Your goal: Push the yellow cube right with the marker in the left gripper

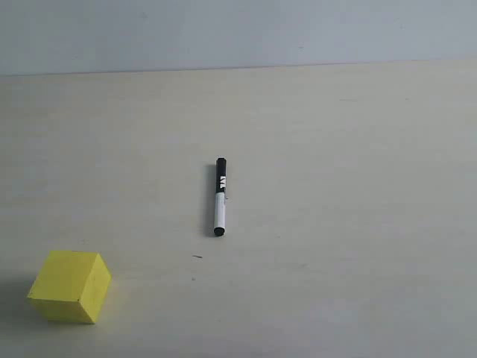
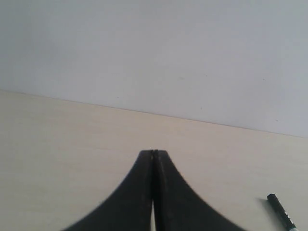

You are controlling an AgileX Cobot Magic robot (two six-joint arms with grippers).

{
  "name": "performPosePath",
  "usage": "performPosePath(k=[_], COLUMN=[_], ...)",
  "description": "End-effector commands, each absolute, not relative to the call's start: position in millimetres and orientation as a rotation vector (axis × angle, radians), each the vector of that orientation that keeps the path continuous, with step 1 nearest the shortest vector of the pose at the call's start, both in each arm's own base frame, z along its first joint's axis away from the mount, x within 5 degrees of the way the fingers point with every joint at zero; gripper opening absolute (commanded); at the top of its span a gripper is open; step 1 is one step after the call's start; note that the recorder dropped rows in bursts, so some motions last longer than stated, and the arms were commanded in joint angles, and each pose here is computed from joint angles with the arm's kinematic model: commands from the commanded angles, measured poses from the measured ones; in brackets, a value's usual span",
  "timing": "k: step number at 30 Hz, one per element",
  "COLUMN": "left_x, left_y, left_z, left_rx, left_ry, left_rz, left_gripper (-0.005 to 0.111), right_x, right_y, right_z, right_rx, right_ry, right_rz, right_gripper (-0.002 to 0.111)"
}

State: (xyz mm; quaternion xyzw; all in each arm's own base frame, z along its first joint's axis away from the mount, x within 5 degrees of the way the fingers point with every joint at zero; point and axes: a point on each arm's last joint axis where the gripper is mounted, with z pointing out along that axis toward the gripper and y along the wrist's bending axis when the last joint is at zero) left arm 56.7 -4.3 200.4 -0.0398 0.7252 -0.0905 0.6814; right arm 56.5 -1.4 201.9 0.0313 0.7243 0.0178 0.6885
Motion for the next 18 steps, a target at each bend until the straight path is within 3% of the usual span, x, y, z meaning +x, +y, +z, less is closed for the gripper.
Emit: performPosePath(k=[1, 5, 9, 18], left_x=[56, 56, 54, 49], left_y=[-4, -4, -5, -6], left_z=[201, 213, 225, 240], left_rx=[-0.095, 0.027, -0.157, -0.153], left_ry=[1.620, 1.484, 1.356, 1.174], left_rz=[-0.206, -0.097, -0.340, -0.404], left_gripper=[0.000, 0.000, 0.000, 0.000], right_x=[56, 56, 56, 56], right_y=[-1, -1, -1, -1], right_z=[201, 201, 201, 201], right_rx=[0.065, 0.062, 0.064, 0.064], right_ry=[1.616, 1.616, 1.616, 1.616], right_rz=[0.037, 0.034, 0.036, 0.036], right_gripper=[0.000, 0.000, 0.000, 0.000])
